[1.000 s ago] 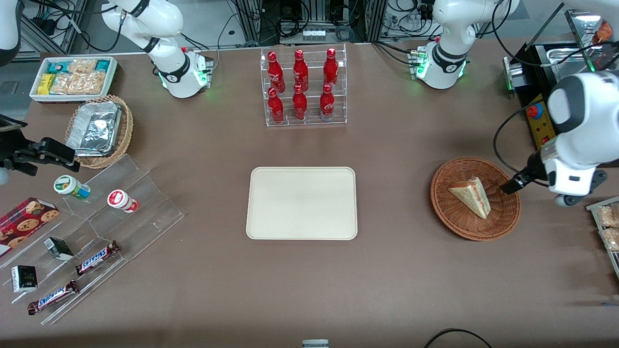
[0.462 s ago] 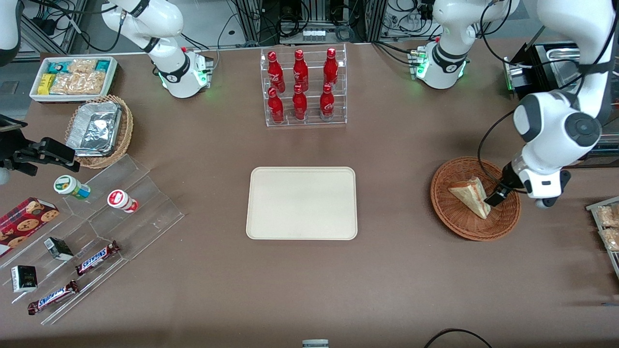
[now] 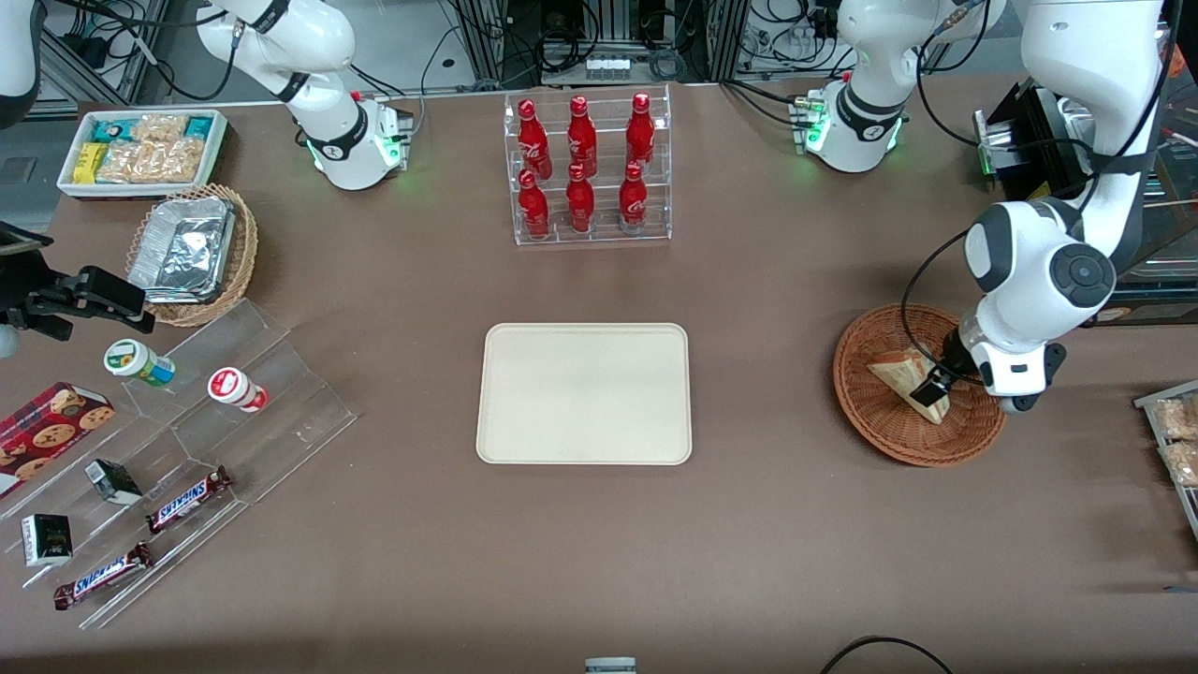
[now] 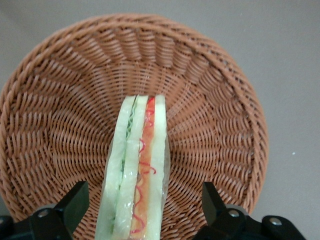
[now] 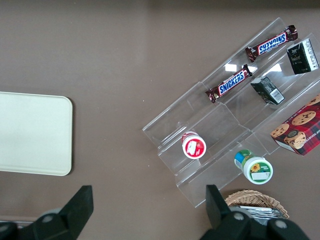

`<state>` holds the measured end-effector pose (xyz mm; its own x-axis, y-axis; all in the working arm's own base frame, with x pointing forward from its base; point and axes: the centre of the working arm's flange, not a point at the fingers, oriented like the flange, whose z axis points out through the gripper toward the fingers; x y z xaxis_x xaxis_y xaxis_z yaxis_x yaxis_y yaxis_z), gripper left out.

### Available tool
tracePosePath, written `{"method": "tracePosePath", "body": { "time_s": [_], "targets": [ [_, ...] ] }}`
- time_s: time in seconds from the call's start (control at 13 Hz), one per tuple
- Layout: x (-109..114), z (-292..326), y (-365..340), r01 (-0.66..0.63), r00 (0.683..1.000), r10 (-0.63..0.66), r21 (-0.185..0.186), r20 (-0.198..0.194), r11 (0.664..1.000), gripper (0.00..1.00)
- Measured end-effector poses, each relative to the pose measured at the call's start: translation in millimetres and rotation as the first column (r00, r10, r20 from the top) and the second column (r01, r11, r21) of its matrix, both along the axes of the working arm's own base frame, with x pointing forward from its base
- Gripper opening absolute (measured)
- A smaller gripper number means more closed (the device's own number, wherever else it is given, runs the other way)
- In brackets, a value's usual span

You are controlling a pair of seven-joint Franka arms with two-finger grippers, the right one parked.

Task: Place sandwich from basket to tray
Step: 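Lower the left gripper and close it on the wrapped sandwich, then lift the sandwich and carry it with the left gripper to the tray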

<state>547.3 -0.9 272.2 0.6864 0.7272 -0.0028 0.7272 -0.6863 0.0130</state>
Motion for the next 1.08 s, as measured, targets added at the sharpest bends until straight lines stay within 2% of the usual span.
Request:
{"method": "tracePosePath", "body": {
  "time_s": [0.46,0.54,0.62,0.69,0.92,1.08],
  "targets": [
    [-15.6,-17.0,-7.7,0.016,0.999,-0.016,0.001,-0.043,1.0,1.0],
    [-16.1,-17.4,-7.7,0.013,0.999,-0.013,0.001,-0.044,1.0,0.92],
    [-16.0,-17.2,-7.7,0.005,0.999,-0.005,0.001,-0.043,1.0,0.92],
    [-15.9,-16.5,-7.7,-0.001,0.999,0.001,0.002,-0.042,1.0,0.84],
    [-13.4,-5.9,-9.4,0.001,1.0,-0.001,0.004,-0.029,1.0,0.49],
    [-7.4,18.2,-14.0,0.011,0.999,-0.011,0.008,-0.049,1.0,0.32]
  ]
}}
